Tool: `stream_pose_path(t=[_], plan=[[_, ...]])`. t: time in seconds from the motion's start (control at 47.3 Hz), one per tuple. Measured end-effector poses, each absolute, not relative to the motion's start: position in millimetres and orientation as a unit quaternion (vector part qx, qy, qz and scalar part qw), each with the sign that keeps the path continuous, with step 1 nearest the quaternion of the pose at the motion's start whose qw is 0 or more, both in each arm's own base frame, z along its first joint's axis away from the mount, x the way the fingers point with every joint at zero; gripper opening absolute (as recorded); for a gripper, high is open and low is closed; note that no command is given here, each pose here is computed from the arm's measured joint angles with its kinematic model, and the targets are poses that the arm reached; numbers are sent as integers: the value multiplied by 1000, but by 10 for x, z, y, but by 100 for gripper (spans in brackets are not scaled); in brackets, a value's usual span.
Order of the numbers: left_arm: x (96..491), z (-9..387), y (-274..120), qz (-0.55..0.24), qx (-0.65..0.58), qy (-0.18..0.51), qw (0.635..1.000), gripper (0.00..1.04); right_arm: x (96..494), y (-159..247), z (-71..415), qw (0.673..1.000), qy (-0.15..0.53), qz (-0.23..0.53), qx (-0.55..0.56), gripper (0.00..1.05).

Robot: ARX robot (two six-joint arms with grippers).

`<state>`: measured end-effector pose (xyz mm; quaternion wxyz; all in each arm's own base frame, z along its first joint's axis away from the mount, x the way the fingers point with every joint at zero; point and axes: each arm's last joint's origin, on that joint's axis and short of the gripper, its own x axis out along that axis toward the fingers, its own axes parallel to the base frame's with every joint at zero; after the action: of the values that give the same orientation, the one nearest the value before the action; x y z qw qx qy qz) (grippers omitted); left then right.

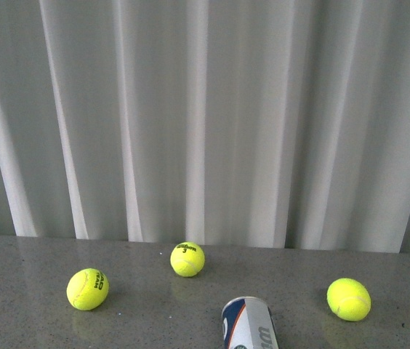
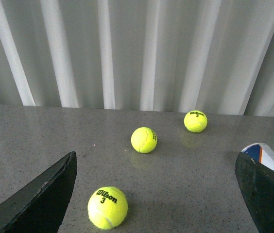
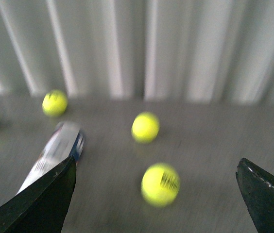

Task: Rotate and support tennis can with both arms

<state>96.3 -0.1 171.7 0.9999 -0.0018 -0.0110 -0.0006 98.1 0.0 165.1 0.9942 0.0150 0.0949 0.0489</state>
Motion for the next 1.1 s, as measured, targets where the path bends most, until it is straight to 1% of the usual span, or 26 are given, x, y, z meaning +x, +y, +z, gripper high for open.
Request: stream_pose_path(t=[0.063, 0.106, 0.296, 0.402, 0.465, 0.528, 0.571, 0.803, 0.972, 1.099], plan=[[963, 1717, -2, -1, -2, -11, 1000, 98, 1013, -8, 1663, 984, 157, 70, 37, 98], [963, 1717, -2, -1, -2, -11, 1000, 98, 1052, -12, 1681, 980, 178, 79, 47, 98], [963, 1717, -2, -1, -2, -11, 1000, 98, 1353, 23, 1866, 969, 219, 89, 78, 98], [963, 1717, -2, -1, -2, -11, 1000, 98, 1621, 131, 1926, 952, 266, 114, 102, 98], [963, 1717, -2, -1, -2, -11, 1000, 98, 1834, 229, 1917, 935, 304, 129, 129, 98], [963, 1717, -2, -1, -2, -11, 1000, 98, 2143, 391, 1855, 913, 352, 139, 150, 98], [963, 1717, -1, -1, -2, -11, 1000, 98, 2289, 469, 1823, 904, 371, 141, 159, 98], [963, 1717, -2, -1, -2, -11, 1000, 98, 2908, 791, 1575, 878, 434, 125, 159, 98], [963, 1717, -2, -1, -2, -11, 1000, 98, 3163, 955, 1411, 866, 460, 121, 154, 98], [963, 1717, -2, -1, -2, -11, 1000, 98, 3260, 1061, 1329, 860, 472, 127, 150, 98]])
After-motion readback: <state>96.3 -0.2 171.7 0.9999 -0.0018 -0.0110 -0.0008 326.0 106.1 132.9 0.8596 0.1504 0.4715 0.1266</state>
